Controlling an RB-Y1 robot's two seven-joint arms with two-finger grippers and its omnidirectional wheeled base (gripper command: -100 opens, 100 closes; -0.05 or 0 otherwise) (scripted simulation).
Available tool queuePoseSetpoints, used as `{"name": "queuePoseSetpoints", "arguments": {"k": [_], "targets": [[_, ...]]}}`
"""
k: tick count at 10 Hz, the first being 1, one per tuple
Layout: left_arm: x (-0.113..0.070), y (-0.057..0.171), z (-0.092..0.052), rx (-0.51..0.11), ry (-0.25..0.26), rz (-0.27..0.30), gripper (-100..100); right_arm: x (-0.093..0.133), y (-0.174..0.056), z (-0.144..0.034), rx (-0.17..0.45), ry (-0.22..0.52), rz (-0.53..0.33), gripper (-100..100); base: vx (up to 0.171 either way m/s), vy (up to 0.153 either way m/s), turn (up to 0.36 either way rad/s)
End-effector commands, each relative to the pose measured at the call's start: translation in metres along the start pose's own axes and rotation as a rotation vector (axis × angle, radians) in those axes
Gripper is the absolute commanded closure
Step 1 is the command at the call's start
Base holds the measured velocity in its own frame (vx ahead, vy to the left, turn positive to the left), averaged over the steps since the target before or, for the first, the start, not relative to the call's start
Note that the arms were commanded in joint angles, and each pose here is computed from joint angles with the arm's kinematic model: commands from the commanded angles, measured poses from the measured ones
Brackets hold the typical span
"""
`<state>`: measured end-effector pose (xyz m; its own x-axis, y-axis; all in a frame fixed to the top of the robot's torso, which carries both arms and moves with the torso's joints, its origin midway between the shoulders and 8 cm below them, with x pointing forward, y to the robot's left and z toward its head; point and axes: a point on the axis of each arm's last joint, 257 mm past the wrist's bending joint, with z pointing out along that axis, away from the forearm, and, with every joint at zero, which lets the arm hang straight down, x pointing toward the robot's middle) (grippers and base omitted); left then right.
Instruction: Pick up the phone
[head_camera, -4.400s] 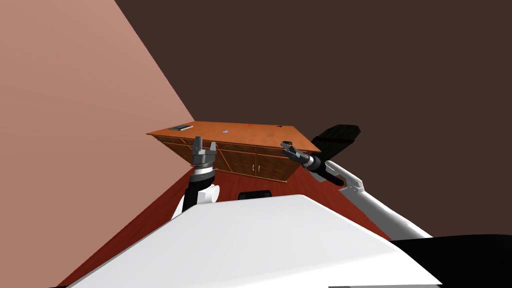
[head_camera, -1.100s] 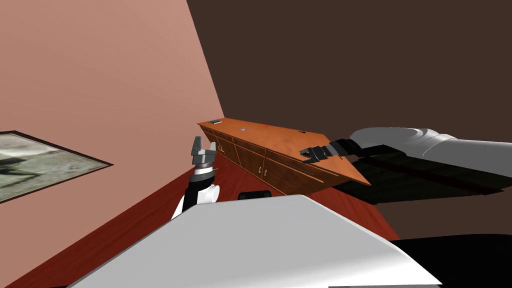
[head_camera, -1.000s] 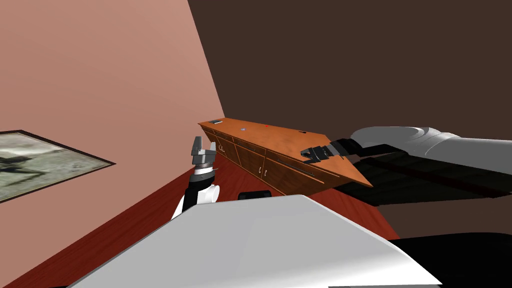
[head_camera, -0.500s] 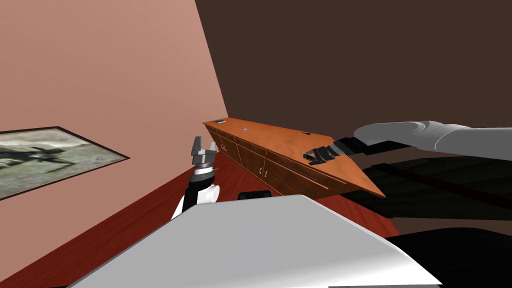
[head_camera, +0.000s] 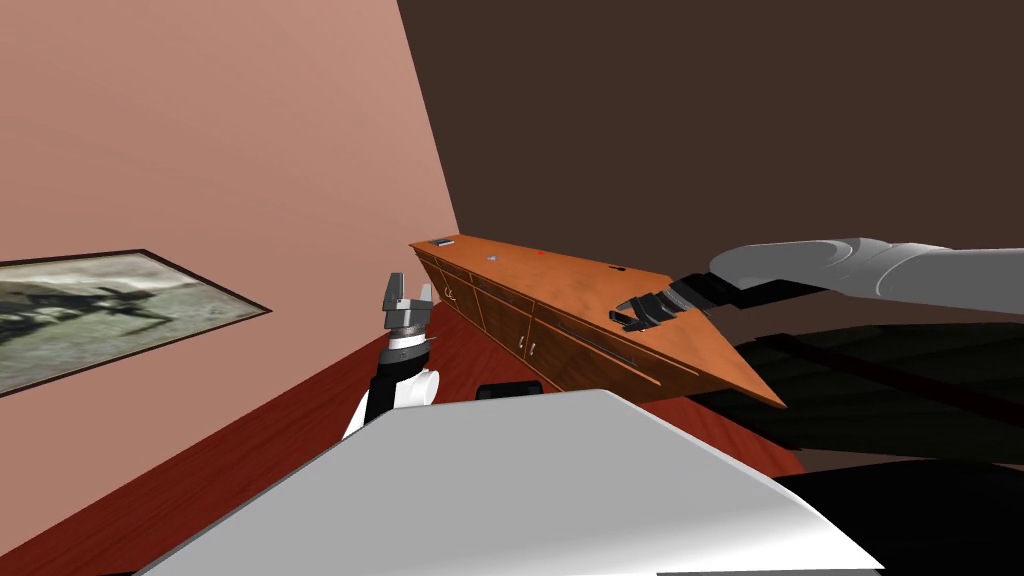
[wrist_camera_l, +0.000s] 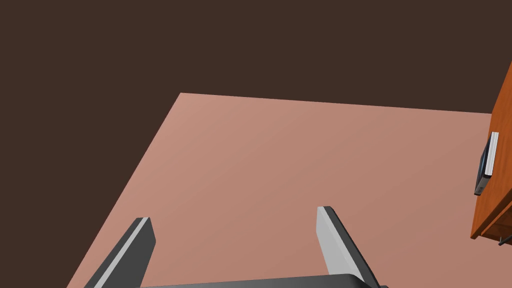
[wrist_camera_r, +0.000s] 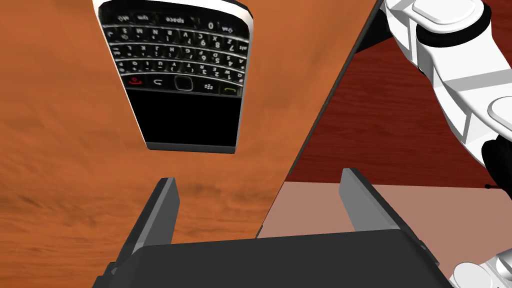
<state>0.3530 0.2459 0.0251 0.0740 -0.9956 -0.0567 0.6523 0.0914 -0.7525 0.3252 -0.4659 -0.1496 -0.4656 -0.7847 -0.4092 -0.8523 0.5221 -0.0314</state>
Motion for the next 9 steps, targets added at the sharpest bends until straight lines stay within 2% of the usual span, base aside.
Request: {"name": "queuePoseSetpoints", "arguments": {"k": [1, 2, 3, 4, 7, 8, 9], "targets": [[0.000, 0.000, 0.000, 0.000, 0.000, 0.000, 0, 0.013, -0.002, -0.002, 0.002, 0.050, 0.011, -100, 0.003, -0.020, 0.083], [0.000, 0.000, 0.000, 0.000, 0.000, 0.000, 0, 0.013, -0.002, -0.002, 0.002, 0.050, 0.011, -100, 0.004, -0.028, 0.067], [0.000, 0.000, 0.000, 0.000, 0.000, 0.000, 0, 0.036, -0.002, -0.006, 0.002, 0.130, 0.033, -100, 0.015, -0.053, 0.204], [0.000, 0.000, 0.000, 0.000, 0.000, 0.000, 0, 0.035, -0.002, -0.006, 0.002, 0.130, 0.032, -100, 0.013, -0.057, 0.132], [0.000, 0.000, 0.000, 0.000, 0.000, 0.000, 0, 0.053, 0.000, -0.008, -0.004, 0.185, 0.051, -100, 0.006, -0.026, 0.048], [0.000, 0.000, 0.000, 0.000, 0.000, 0.000, 0, 0.049, -0.001, -0.008, -0.003, 0.173, 0.046, -100, 0.002, -0.007, 0.016], [0.000, 0.000, 0.000, 0.000, 0.000, 0.000, 0, 0.049, -0.001, -0.008, -0.002, 0.175, 0.047, 0, 0.000, 0.000, 0.000]]}}
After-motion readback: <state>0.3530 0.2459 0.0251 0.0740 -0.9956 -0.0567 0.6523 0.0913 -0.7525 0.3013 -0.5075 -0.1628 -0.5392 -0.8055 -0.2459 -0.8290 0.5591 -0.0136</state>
